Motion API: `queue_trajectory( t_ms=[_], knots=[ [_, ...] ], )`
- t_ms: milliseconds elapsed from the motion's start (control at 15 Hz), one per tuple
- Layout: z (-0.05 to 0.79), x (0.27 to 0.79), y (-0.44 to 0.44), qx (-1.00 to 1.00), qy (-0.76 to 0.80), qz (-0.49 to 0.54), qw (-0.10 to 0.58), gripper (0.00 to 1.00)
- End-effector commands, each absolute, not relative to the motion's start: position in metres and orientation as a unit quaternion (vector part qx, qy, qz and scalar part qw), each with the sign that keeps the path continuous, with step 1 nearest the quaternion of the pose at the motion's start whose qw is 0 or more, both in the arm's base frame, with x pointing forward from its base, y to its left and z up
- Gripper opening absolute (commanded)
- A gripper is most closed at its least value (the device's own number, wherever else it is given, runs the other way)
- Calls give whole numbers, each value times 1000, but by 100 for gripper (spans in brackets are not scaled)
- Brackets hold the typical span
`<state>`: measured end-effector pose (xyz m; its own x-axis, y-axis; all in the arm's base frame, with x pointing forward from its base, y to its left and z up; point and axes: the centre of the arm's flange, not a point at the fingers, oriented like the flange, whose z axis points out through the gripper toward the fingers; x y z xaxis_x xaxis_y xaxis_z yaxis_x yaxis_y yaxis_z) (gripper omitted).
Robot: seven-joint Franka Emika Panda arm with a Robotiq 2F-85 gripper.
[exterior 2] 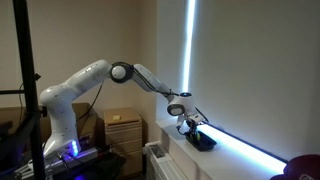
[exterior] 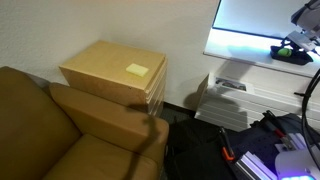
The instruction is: Place the ball on the nightstand
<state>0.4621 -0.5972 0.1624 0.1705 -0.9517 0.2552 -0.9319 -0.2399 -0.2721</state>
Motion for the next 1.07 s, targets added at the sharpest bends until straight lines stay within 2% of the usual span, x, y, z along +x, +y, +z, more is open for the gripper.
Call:
queue_trajectory(
  t_ms=[0, 267, 667, 933, 1000],
  knots=[
    [159, 463, -613, -752, 630, -193, 33, 44],
    [183, 454, -621, -735, 648, -190, 64, 42],
    [304, 428, -609, -739, 612, -182, 216, 42],
    [355, 426, -532, -778, 544, -139, 282, 42],
    [352, 445, -510, -789, 525, -124, 294, 42]
  ],
)
